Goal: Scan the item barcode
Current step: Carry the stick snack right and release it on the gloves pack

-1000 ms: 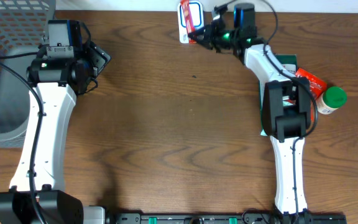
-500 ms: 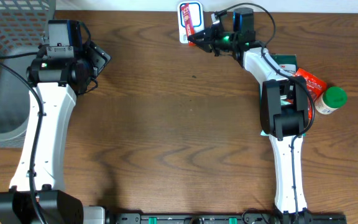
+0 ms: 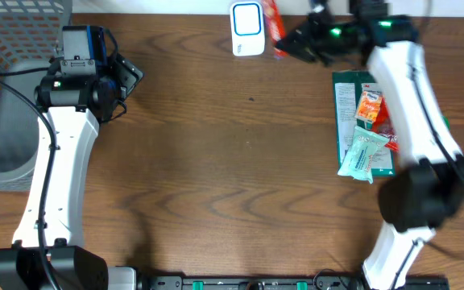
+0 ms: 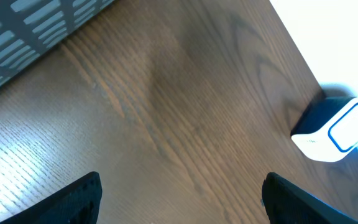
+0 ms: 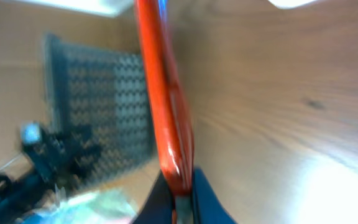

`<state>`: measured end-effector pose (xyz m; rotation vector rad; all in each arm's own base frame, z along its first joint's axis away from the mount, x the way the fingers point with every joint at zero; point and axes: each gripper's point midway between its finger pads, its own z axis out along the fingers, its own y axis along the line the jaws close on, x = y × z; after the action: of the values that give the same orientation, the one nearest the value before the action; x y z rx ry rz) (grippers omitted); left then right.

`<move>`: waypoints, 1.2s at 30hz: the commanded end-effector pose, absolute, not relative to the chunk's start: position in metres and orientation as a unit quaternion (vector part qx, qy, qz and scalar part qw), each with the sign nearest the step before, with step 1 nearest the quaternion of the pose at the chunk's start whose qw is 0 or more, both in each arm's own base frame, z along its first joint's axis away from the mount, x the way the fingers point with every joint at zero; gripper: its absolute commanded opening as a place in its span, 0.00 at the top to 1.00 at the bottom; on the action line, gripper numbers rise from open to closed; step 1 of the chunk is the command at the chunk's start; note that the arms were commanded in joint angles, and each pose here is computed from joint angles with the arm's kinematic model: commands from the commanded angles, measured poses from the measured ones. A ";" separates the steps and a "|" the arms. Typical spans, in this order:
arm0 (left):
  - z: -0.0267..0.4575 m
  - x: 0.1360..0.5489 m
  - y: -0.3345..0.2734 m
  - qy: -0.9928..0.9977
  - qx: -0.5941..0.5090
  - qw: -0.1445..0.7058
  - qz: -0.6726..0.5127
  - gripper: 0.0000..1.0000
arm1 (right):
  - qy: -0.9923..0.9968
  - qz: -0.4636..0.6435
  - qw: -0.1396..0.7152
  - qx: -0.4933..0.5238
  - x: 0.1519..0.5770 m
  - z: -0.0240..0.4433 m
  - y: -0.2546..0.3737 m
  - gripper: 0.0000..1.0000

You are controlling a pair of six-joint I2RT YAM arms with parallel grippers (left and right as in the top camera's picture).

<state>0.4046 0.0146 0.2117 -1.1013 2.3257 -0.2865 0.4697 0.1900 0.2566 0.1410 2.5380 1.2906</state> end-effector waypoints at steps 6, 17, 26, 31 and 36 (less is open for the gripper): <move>0.219 0.407 0.018 0.862 -0.407 0.285 -0.101 0.17 | 0.979 -0.107 0.150 0.088 0.388 0.234 0.002 0.99; 0.219 0.407 0.018 0.862 -0.407 0.285 -0.101 0.17 | 0.971 -0.209 0.105 0.054 0.385 0.167 -0.035 0.99; 0.219 0.407 0.018 0.862 -0.407 0.285 -0.101 0.17 | 0.957 -0.275 0.088 0.009 0.380 0.113 -0.059 0.96; 0.219 0.407 0.018 0.862 -0.407 0.285 -0.101 0.17 | 0.958 -0.276 0.079 0.006 0.375 0.107 -0.062 0.56; 0.219 0.407 0.018 0.862 -0.407 0.285 -0.101 0.17 | 0.965 -0.248 0.083 0.003 0.378 0.106 -0.054 0.23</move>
<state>0.4045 0.0152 0.2117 -1.1024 2.3245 -0.2817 0.3766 -0.0544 0.1069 0.0179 2.8718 -0.7688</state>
